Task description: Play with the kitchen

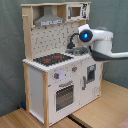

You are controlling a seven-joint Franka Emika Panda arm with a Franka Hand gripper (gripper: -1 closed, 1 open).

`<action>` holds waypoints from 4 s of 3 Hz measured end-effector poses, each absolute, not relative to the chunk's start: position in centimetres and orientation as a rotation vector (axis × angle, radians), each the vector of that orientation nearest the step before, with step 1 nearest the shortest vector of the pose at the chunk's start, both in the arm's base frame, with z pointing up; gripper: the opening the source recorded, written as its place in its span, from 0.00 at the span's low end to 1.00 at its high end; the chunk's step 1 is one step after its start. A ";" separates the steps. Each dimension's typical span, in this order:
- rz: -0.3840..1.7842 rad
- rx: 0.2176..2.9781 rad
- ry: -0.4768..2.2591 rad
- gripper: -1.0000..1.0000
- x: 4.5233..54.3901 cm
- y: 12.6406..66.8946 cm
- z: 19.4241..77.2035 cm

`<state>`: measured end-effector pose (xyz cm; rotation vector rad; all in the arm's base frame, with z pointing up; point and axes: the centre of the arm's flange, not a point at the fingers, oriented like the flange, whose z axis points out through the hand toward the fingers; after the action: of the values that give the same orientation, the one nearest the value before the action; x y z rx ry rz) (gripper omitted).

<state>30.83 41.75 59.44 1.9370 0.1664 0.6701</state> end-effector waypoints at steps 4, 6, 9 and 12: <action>0.687 1.461 0.499 1.00 27.3 50.5 49.6; 0.672 1.267 0.683 1.00 27.2 53.3 45.9; 0.654 1.029 0.954 1.00 28.6 54.4 41.4; 0.620 0.798 1.214 1.00 28.7 54.3 38.1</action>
<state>28.72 54.33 38.15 0.7985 1.2143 0.6200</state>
